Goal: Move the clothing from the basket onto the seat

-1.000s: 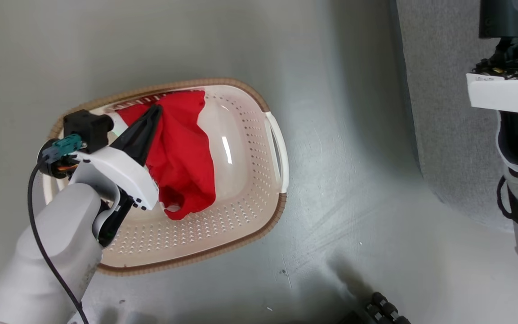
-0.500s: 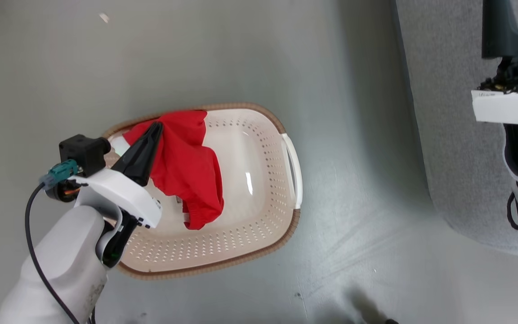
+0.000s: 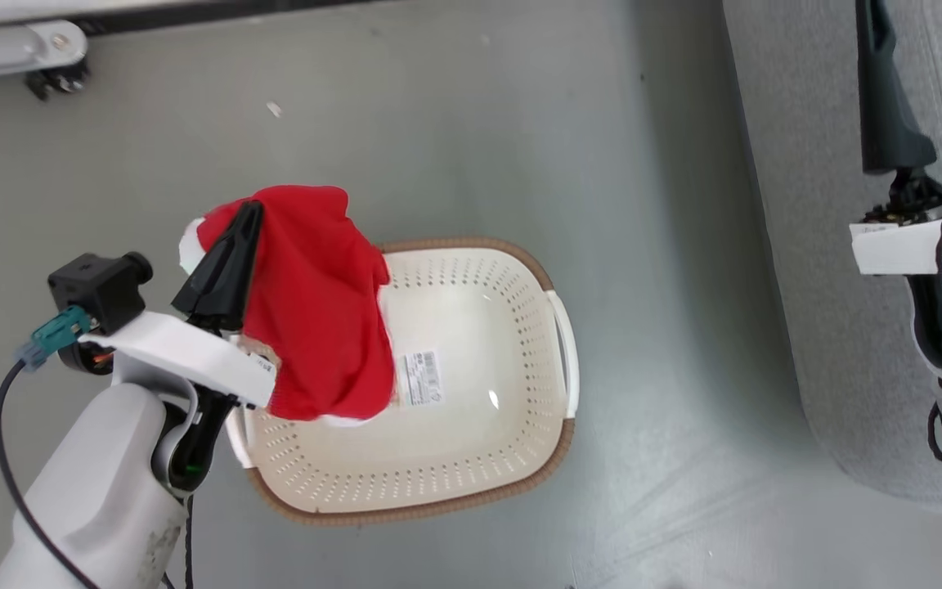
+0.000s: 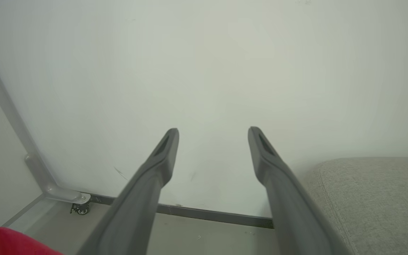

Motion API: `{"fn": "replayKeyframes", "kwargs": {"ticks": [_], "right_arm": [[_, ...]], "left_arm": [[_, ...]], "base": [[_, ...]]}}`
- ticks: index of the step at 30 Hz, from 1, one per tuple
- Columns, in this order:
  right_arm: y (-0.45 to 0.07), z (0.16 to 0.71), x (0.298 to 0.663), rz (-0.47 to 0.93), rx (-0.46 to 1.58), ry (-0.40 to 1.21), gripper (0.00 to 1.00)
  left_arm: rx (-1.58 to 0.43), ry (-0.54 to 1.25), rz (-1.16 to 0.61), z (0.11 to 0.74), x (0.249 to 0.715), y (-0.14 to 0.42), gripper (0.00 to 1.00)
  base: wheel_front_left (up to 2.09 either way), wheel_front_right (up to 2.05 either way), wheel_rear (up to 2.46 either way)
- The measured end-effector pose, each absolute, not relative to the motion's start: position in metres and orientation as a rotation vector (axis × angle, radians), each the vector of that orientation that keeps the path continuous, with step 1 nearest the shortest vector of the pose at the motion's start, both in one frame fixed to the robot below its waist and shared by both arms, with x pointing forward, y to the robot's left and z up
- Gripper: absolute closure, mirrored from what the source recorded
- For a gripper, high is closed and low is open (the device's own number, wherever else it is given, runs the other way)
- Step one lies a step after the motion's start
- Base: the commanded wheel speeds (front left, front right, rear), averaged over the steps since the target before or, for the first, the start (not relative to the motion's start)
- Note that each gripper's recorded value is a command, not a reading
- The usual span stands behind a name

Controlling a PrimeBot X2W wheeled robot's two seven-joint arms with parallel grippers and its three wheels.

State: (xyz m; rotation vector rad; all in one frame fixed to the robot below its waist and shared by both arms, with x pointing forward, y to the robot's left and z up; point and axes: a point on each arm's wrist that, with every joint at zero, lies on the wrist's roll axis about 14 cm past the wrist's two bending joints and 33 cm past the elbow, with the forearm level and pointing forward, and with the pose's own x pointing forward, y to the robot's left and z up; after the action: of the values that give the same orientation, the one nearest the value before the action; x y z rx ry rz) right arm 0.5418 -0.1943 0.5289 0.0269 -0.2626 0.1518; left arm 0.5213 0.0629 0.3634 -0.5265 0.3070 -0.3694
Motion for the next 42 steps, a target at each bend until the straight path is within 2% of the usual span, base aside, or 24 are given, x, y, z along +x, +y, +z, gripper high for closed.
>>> {"fn": "replayKeyframes", "kwargs": {"ticks": [14, 31, 42], "right_arm": [[-0.181, 0.554, 0.519, 0.186, 0.041, -0.289, 0.0], [-0.172, 0.576, 0.483, 0.199, 0.068, -0.307, 0.0], [-0.171, 0.586, 0.459, 0.196, 0.089, -0.317, 0.0]], "left_arm": [[-0.477, 0.114, -0.285, 0.436, 0.505, 0.104, 1.0], [-0.311, -0.241, -0.343, 0.57, 0.486, 0.113, 1.0], [-0.254, -0.39, -0.394, 0.634, 0.461, 0.101, 1.0]], "base": [[0.0, 0.0, 0.0], [0.0, 0.0, 0.0], [0.0, 0.0, 0.0]]}}
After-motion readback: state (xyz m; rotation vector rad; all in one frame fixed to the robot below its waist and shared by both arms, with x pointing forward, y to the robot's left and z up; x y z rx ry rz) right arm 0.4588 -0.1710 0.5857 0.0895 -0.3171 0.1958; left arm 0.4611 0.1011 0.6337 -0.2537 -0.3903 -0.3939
